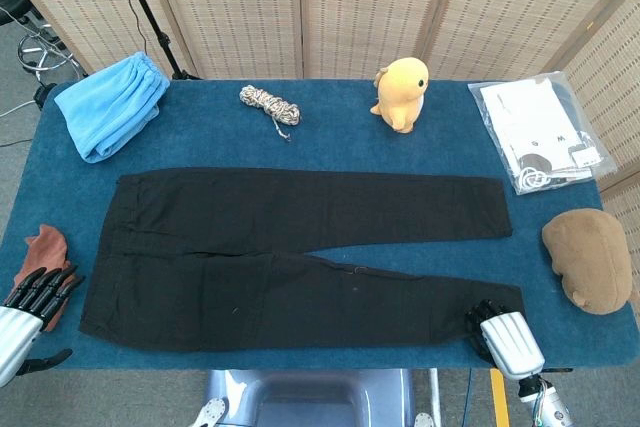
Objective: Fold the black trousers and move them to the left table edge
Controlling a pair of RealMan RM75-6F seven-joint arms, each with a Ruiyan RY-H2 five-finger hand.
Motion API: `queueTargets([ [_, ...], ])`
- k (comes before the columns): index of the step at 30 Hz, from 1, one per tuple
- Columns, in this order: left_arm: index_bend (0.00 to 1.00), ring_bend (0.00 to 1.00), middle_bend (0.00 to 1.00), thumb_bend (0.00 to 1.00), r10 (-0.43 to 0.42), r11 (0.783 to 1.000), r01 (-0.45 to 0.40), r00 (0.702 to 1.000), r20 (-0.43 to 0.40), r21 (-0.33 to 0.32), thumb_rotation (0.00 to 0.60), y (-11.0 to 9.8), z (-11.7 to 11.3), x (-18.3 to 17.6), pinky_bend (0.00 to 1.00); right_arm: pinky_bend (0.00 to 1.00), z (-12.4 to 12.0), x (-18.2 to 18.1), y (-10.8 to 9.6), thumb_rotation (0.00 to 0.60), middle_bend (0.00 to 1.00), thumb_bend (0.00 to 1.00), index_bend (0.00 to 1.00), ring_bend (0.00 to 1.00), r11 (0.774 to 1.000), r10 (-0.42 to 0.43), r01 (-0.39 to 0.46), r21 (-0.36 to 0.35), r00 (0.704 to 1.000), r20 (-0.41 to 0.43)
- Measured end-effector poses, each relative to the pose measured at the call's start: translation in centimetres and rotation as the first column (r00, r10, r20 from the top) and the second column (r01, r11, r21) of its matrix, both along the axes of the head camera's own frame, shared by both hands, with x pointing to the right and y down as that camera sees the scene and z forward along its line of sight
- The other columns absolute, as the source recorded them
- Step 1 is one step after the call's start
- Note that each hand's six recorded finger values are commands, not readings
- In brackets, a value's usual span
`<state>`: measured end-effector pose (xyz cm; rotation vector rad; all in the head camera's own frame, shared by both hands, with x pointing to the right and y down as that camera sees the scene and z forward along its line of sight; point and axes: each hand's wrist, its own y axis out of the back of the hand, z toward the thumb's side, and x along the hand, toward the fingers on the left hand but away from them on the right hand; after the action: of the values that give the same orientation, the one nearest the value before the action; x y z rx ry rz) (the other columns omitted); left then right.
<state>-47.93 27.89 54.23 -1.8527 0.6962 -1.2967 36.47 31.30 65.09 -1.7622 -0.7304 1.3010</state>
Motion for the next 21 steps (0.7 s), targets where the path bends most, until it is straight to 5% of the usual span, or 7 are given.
queueTargets([
  [8,0.0,0.0,0.0,0.02,0.107,0.994,-0.105,0.993,0.042,-0.037,0.6,2.2,3.4,-2.1,0.0,0.56,-0.1,0.0,-0.1,0.6,0.53,0.6,0.59,0.38,1.0,0.008,-0.008,-0.002,1.0,0.002],
  [21,0.0,0.0,0.0,0.13,0.106,0.992,-0.105,0.994,0.015,-0.073,0.6,3.7,8.2,-2.2,0.07,0.56,-0.3,0.2,-0.4,0.6,0.53,0.6,0.59,0.38,1.0,0.021,-0.021,0.002,1.0,0.003],
])
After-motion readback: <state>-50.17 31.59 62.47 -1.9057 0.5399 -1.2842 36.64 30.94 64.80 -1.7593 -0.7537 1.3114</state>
